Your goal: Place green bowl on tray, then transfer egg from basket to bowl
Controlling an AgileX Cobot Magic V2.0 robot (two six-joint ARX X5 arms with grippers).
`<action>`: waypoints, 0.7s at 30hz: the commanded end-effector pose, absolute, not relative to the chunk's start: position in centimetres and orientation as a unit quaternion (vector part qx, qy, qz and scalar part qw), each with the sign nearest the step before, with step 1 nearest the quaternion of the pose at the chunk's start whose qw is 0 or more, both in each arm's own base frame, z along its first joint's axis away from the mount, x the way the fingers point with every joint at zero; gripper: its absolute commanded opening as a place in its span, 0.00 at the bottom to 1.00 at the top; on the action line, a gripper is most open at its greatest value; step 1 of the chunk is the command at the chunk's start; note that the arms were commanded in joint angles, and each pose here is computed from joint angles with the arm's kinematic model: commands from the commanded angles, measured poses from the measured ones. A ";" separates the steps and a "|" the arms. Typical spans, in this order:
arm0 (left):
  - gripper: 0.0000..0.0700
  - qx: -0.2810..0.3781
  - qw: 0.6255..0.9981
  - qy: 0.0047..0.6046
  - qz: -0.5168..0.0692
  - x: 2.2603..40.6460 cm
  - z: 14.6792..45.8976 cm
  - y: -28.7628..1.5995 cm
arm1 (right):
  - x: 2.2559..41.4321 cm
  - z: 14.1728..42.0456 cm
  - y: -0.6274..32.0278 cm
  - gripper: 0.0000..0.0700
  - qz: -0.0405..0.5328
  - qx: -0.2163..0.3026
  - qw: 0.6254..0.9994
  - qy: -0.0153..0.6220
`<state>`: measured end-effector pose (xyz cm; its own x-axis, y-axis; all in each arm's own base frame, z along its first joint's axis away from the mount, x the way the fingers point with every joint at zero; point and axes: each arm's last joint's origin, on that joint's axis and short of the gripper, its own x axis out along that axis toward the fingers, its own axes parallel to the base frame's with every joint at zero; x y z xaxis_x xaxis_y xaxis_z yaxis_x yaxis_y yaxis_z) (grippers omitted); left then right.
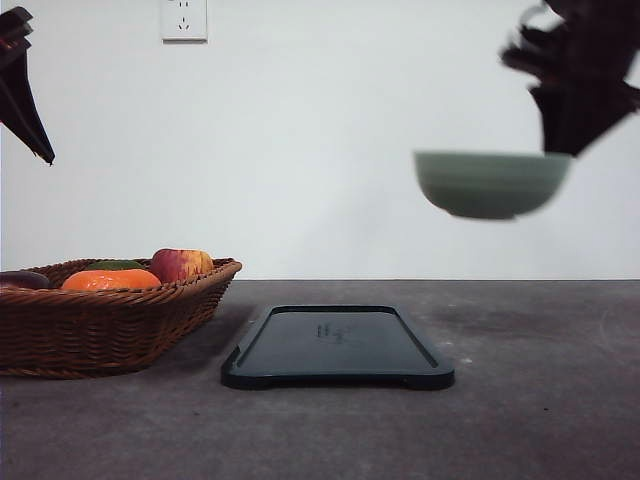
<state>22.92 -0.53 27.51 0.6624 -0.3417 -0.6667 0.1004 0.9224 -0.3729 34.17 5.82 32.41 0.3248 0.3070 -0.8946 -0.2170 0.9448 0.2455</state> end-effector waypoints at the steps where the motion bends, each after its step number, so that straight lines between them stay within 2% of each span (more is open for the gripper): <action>1: 0.67 -0.150 0.903 0.382 -0.128 23.2 28.1 -0.5 | 35.0 32.3 7.4 0.00 0.181 0.027 0.810 0.558; 6: 0.67 -0.150 0.904 0.380 -0.128 23.2 28.2 -0.5 | 35.6 31.5 11.6 0.00 0.226 -0.004 0.804 0.550; 13: 0.67 -0.150 0.904 0.380 -0.128 23.2 28.2 -0.5 | 37.0 27.6 16.2 0.00 0.260 -0.032 0.781 0.567; 21: 0.67 -0.150 0.903 0.381 -0.128 23.2 28.2 -0.5 | 38.3 23.1 19.1 0.00 0.259 -0.061 0.765 0.587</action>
